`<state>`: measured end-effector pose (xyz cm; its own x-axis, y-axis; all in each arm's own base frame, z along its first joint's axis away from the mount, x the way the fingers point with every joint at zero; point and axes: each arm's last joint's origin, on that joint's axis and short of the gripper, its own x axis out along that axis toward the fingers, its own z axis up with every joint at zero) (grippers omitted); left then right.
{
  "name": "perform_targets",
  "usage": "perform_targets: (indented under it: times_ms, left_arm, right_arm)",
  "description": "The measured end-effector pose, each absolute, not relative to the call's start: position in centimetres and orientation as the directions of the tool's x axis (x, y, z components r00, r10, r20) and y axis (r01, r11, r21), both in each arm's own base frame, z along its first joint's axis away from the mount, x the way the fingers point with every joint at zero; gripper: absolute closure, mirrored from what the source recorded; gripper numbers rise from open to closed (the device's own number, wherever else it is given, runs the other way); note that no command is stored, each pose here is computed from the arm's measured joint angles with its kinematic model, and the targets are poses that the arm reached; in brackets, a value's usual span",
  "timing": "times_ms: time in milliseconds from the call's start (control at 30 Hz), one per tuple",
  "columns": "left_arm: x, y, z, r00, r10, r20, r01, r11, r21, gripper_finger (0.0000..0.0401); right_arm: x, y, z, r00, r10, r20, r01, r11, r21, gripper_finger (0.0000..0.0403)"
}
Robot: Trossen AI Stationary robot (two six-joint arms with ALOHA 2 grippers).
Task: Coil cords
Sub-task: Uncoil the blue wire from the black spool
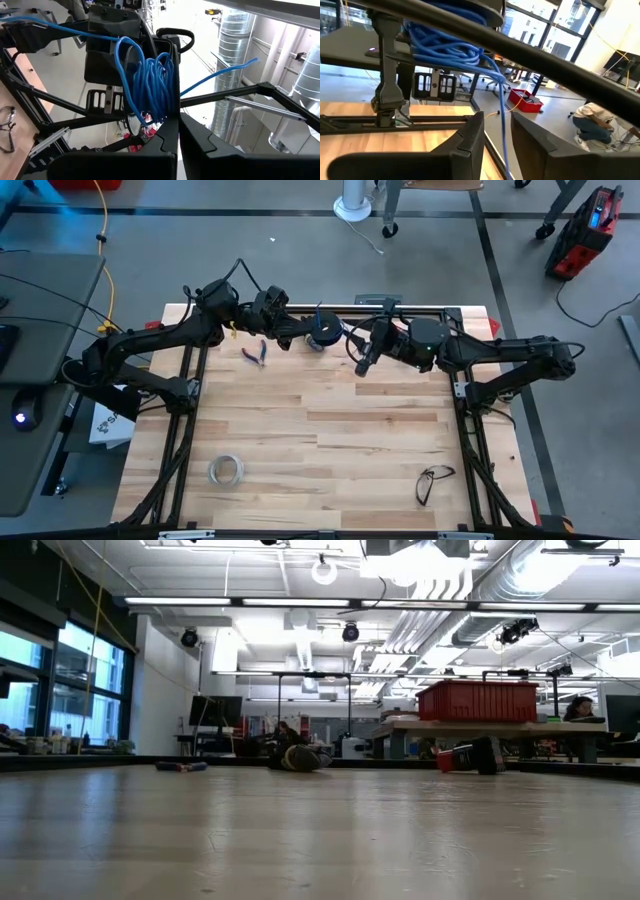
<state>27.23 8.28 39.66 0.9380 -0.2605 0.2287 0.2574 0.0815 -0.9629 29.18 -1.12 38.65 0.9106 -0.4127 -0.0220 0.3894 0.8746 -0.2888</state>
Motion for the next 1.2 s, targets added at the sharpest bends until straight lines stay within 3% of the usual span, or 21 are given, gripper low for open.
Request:
perform_targets:
  times_ms: [300,500,733,1000,1200]
  left_arm:
    - [27.2,8.3,39.7,0.938,-0.261,0.229,0.257,0.082,-0.963,0.0401]
    - [27.2,8.3,39.7,0.938,-0.261,0.229,0.257,0.082,-0.963,0.0401]
    - [27.2,8.3,39.7,0.938,-0.261,0.229,0.258,0.083,-0.963,0.0401]
    - [26.9,8.7,39.7,0.931,-0.293,0.22,0.281,0.187,-0.941,0.0368]
    - [27.1,8.7,37.8,0.936,-0.348,0.054,0.143,0.235,-0.961,0.0338]
  right_arm:
    - [29.3,-1.1,38.6,0.917,-0.397,-0.024,0.376,0.885,-0.273,0.033]
    - [29.3,-1.1,38.6,0.917,-0.398,-0.025,0.377,0.886,-0.27,0.0395]
    - [29.3,-1.1,38.5,0.913,-0.406,-0.03,0.389,0.892,-0.231,0.04]
    - [27.1,-1.2,39.7,0.905,-0.424,-0.03,0.41,0.888,-0.206,0.0402]
    - [24.8,-1.2,40.9,0.896,-0.444,-0.022,0.433,0.883,-0.182,0.0402]
